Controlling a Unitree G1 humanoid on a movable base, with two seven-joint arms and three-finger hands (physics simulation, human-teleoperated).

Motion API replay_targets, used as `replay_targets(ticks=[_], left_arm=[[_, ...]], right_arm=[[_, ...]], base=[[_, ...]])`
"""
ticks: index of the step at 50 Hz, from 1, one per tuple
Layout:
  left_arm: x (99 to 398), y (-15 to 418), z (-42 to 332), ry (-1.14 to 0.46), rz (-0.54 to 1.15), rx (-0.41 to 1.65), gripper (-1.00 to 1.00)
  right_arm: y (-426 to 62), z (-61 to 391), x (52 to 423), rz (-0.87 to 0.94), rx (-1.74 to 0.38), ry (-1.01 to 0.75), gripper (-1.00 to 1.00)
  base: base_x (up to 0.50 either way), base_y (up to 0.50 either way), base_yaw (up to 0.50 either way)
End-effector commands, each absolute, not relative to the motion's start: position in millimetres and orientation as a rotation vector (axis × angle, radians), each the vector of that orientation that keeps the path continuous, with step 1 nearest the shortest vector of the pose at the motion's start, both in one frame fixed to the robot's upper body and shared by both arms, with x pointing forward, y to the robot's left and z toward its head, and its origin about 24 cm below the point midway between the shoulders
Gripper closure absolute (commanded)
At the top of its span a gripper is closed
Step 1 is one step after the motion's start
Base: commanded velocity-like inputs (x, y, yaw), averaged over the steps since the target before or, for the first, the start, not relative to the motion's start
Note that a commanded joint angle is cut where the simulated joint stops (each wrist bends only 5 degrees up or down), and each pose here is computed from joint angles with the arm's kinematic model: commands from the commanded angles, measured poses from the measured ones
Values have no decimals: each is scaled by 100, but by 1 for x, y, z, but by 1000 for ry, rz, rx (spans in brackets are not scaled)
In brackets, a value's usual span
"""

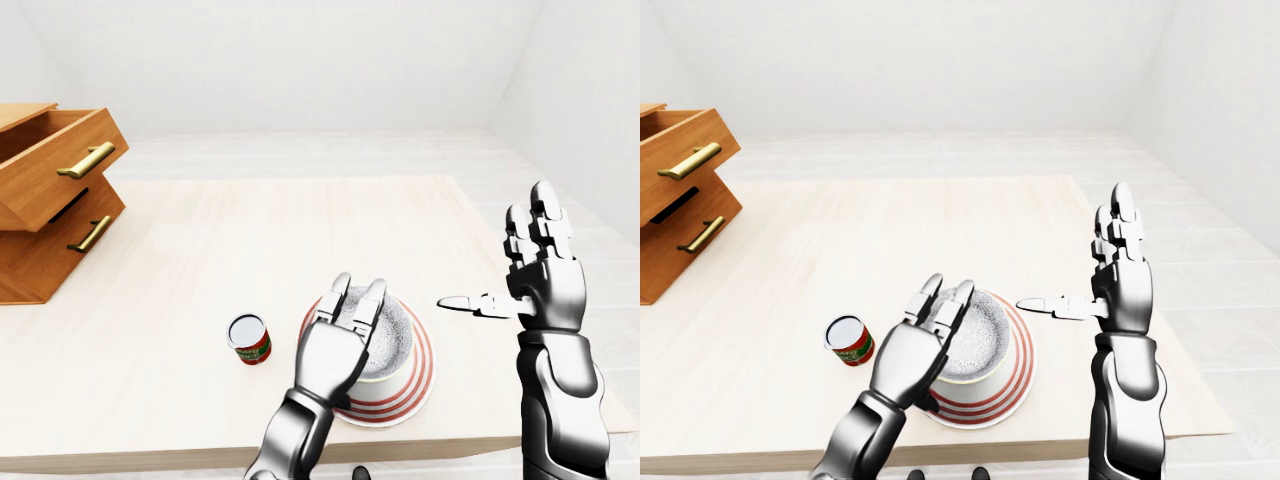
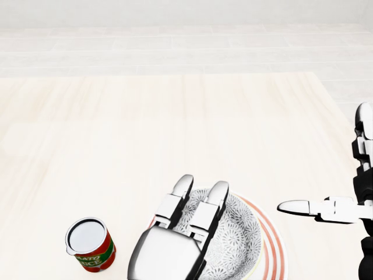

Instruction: Put the bowl on the plate.

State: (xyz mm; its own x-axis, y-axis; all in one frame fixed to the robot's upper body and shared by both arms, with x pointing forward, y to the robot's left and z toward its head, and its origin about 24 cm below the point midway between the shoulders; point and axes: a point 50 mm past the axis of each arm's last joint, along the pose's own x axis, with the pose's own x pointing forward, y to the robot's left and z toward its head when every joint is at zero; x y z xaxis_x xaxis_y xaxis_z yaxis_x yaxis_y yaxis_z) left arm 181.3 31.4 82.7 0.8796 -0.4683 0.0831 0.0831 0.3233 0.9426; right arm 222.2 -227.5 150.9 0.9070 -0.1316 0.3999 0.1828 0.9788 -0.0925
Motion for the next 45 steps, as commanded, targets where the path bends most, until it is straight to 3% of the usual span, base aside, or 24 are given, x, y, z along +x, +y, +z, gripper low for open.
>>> replay_targets(ticks=[1, 19, 45], left_arm=[[170, 37, 104, -400, -383, 1157, -100], [163, 54, 144, -470, -324, 1131, -100], [176, 77, 147, -413, -245, 1123, -100]], right_arm=[[-227, 151, 222, -161, -130, -403, -100], [-227, 157, 218, -162, -136, -433, -100], [-223, 162, 215, -158, -149, -457, -100]], base=[[0, 0, 0], [0, 0, 0], [0, 0, 0]])
